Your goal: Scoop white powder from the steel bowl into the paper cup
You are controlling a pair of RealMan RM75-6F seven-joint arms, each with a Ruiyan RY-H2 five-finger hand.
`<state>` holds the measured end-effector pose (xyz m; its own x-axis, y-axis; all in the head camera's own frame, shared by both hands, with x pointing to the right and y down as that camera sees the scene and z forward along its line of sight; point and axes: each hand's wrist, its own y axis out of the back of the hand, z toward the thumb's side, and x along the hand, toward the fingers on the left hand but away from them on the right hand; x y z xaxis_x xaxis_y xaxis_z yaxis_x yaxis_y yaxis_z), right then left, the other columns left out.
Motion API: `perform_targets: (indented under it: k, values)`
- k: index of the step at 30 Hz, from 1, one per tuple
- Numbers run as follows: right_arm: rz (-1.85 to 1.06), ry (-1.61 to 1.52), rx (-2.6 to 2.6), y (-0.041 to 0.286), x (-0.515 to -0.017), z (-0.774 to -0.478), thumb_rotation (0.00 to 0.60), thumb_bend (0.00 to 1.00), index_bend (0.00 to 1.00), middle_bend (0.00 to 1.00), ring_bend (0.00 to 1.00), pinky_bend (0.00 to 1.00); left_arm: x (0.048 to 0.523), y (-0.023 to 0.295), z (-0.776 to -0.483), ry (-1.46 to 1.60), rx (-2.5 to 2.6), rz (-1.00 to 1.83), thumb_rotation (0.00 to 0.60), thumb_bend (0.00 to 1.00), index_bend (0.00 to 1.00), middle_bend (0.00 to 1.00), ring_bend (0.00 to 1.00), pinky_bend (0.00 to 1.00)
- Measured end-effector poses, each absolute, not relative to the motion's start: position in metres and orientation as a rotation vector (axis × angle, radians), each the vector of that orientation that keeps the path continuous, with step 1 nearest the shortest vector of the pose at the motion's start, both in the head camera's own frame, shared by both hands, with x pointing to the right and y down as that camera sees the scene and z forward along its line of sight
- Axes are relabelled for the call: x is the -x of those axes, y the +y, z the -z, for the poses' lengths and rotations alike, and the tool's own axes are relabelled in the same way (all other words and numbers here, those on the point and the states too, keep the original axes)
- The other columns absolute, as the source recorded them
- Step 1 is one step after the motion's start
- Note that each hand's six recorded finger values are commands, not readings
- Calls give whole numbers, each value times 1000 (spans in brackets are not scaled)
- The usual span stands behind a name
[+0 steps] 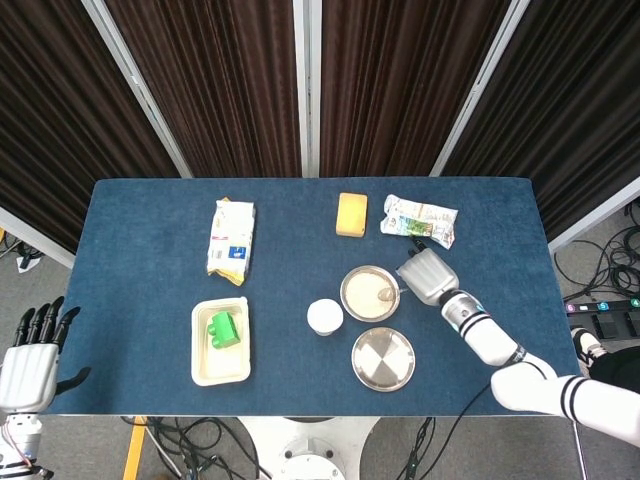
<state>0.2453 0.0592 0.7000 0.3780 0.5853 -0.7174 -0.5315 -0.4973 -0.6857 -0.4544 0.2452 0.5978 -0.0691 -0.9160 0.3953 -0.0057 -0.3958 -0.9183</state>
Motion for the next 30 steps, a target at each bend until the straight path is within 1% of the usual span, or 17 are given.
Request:
perform_targets:
  k: [5,13,20,25,30]
  values:
    - [-1323,50,1548,59,-218,-712,600,327,569,558,243,0,456,246,-598,1039,1462,1562,600,40,185,122,51,26]
    - [-1324,141,1480,59,-196,-726,600,327,570,553,243,0,459,248,-599,1046,1460,1571,600,39,185,122,51,26]
    - [-1290,185,1446,74,-181,-737,600,327,570,550,244,0,462,249,-599,1053,1457,1578,600,39,185,122,51,27]
    - [-1287,158,1461,75,-178,-736,600,327,570,550,243,0,462,249,-599,1055,1457,1575,600,39,185,122,52,27]
    - [-1308,96,1480,66,-187,-728,600,327,570,552,243,0,461,248,-598,1048,1458,1571,600,39,185,122,51,26]
